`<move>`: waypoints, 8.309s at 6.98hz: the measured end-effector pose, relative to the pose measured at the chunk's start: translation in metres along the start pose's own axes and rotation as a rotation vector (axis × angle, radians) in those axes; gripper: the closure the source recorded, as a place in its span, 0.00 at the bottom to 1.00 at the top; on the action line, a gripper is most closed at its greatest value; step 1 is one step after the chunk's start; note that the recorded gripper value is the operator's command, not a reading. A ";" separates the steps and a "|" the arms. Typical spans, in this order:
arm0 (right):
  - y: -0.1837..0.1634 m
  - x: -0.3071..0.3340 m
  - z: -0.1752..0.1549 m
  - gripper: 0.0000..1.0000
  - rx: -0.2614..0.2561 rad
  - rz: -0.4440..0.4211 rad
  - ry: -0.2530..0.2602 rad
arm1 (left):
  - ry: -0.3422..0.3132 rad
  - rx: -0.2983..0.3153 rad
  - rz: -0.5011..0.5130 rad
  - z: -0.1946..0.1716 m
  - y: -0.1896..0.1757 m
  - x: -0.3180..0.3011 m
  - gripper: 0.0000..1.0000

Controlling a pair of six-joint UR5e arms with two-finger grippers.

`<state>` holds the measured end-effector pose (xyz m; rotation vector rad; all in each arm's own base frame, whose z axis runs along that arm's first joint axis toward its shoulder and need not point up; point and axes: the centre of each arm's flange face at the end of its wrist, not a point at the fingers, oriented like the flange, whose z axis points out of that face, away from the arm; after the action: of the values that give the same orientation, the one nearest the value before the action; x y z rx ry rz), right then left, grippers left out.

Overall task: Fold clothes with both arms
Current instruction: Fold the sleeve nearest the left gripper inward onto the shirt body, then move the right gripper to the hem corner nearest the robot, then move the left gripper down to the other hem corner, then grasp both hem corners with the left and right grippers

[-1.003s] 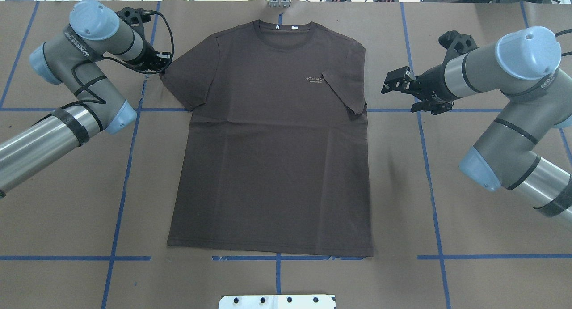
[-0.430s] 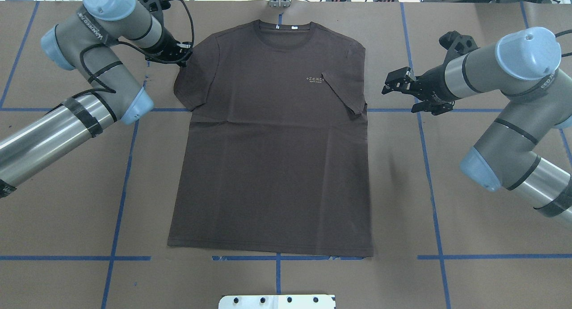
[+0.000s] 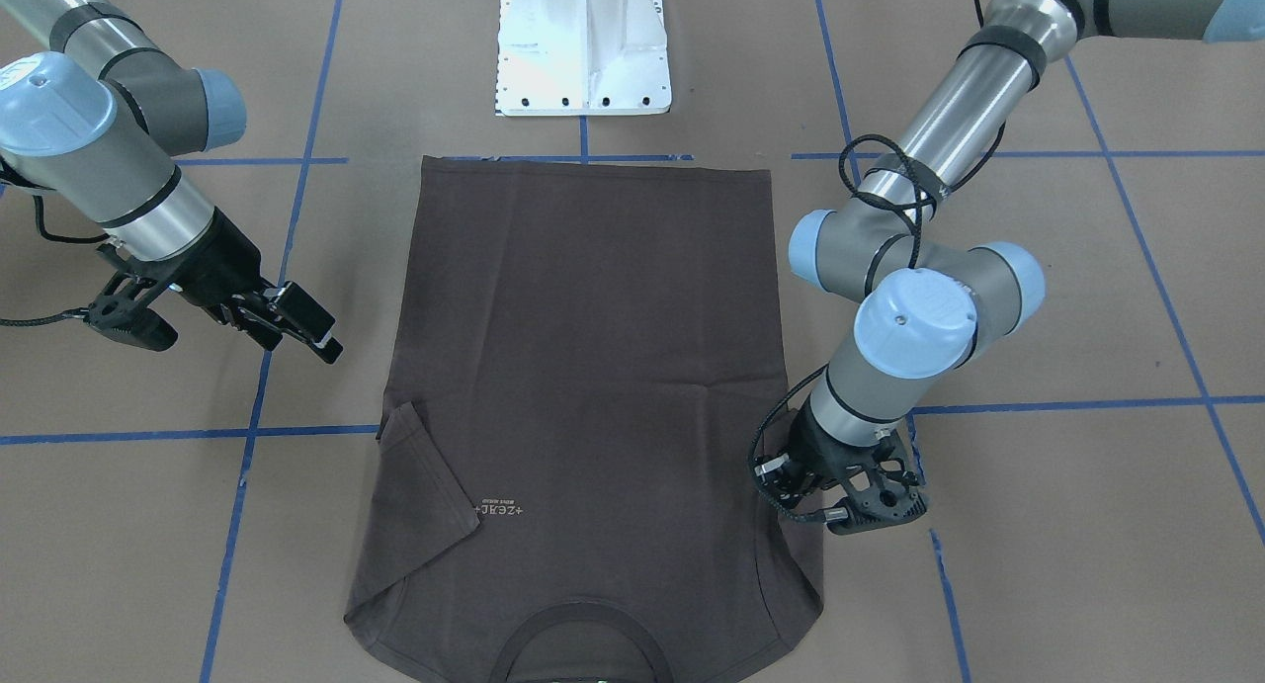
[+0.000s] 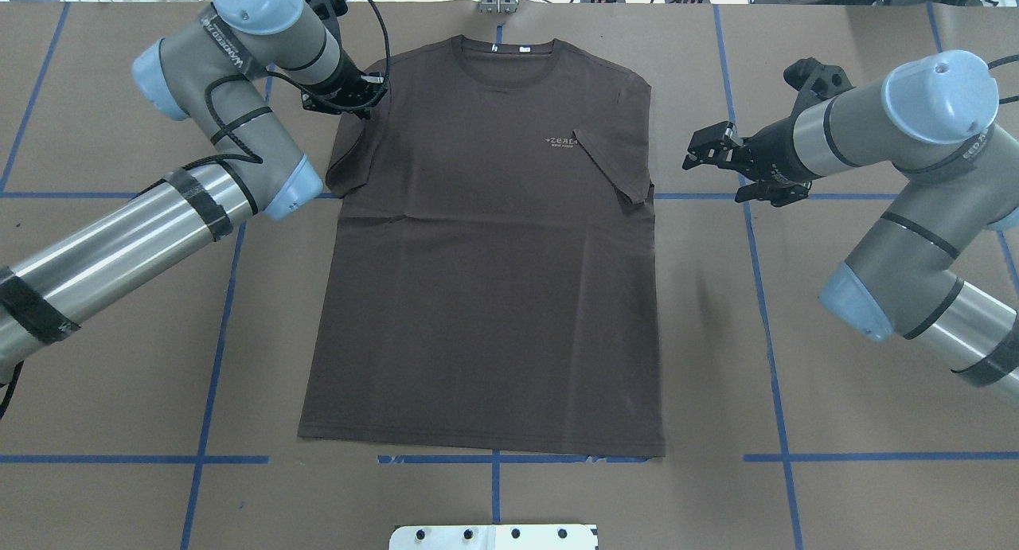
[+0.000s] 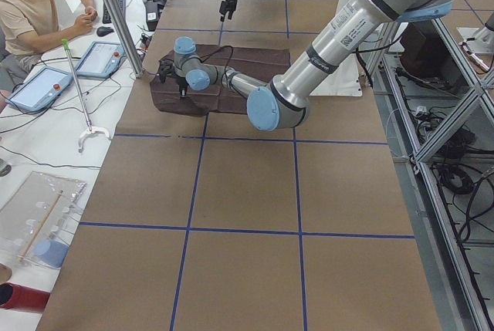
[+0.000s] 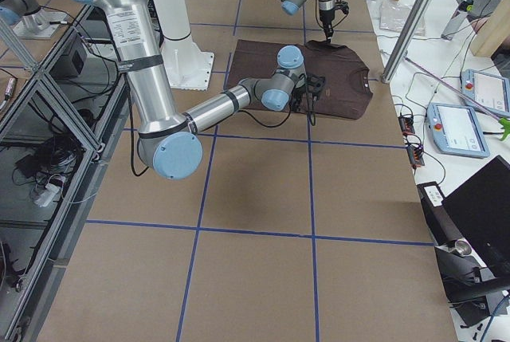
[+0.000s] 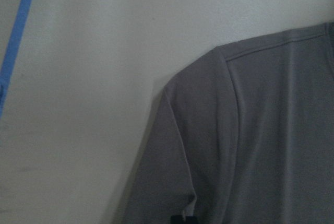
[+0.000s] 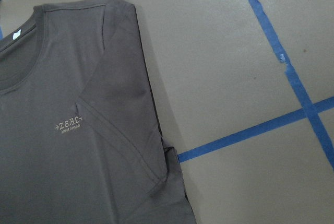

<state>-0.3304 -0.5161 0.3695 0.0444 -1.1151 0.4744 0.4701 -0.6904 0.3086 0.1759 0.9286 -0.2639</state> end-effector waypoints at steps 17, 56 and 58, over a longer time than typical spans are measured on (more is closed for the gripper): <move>0.345 0.005 0.056 0.14 0.078 0.228 0.241 | 0.248 -0.056 -0.069 -0.061 0.143 0.030 0.34; 0.362 0.017 0.037 1.00 0.094 0.222 0.355 | -0.109 -0.128 -0.278 -0.090 0.446 -0.118 0.47; 0.361 0.018 0.038 1.00 0.095 0.221 0.357 | -0.085 -0.134 -0.273 -0.091 0.447 -0.104 0.48</move>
<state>-0.4964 -0.1950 0.3298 -0.0790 -0.7485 0.7038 0.4747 -0.2251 0.3551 -0.0862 0.8823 -0.4560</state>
